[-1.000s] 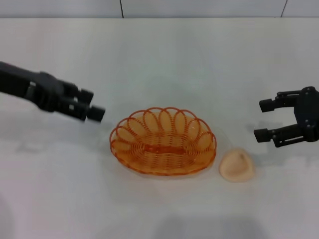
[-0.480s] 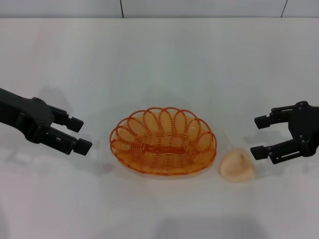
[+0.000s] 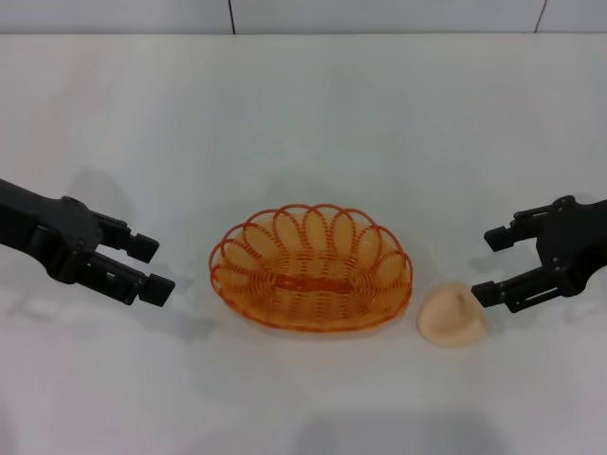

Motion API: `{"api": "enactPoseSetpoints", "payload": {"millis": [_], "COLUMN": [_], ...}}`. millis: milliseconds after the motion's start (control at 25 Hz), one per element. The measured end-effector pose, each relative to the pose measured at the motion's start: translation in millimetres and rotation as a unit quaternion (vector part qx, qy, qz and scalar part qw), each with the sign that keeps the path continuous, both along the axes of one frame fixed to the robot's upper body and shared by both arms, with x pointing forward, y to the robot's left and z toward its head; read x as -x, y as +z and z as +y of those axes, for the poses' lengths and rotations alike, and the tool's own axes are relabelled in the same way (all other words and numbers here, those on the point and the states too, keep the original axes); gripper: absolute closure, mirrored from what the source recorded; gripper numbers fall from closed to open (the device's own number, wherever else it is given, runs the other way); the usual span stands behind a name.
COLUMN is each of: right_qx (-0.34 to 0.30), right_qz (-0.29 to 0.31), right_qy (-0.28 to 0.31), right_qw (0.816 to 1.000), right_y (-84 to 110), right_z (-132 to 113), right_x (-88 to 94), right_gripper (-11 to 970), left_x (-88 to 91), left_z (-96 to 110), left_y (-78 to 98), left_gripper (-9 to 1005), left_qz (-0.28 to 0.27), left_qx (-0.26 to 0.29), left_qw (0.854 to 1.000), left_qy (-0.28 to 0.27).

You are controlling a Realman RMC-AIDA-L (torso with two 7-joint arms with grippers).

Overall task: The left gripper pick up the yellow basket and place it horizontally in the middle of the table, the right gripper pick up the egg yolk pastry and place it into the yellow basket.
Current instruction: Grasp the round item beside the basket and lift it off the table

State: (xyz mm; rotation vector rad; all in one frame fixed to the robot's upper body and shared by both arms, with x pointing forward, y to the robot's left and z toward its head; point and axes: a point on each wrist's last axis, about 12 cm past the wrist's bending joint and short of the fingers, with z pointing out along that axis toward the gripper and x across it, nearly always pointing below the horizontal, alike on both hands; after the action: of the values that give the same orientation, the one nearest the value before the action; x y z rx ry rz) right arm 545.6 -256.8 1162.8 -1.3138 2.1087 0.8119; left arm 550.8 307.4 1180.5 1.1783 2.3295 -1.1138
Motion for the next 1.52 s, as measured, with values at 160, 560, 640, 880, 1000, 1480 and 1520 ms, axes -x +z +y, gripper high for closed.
{"api": "enactPoseSetpoints", "payload": {"millis": [160,560,640,880,1000,1480,1520], "right_qx": [0.025,0.09,0.098,0.109,0.117,0.137,0.137], "right_qz": [-0.006,-0.003,0.0,0.005,0.005,-0.001,0.001], "right_qy": [0.004,-0.001,0.001,0.011,0.01,0.006,0.005], "right_qw": [1.0,0.996,0.995,0.994,0.993,0.991,0.991], "right_y": [10.0,16.2,16.2,14.0,11.2,4.8,3.5], "right_z": [10.7,31.8,35.9,48.9,53.9,57.7,57.8], "right_x": [1.2,-2.3,-2.6,-2.6,-3.4,-5.8,-6.0], "right_gripper": [129,131,131,132,134,157,159], "left_x": [0.1,-0.3,-0.6,0.1,0.1,1.0,1.1], "left_z": [-0.1,-0.1,-0.2,0.0,-0.6,-0.5,-0.3], "left_y": [-0.5,-2.0,-2.2,-5.0,-6.1,-8.2,-8.4], "left_gripper": [135,135,135,135,135,135,135], "left_qz": [0.0,-0.002,-0.003,-0.003,-0.004,-0.003,-0.003], "left_qx": [0.0,0.002,0.003,0.003,0.003,0.005,0.006], "left_qw": [1.0,1.0,1.0,1.0,1.0,1.0,1.0], "left_qy": [0.001,0.004,0.005,0.01,0.011,0.015,0.015]}}
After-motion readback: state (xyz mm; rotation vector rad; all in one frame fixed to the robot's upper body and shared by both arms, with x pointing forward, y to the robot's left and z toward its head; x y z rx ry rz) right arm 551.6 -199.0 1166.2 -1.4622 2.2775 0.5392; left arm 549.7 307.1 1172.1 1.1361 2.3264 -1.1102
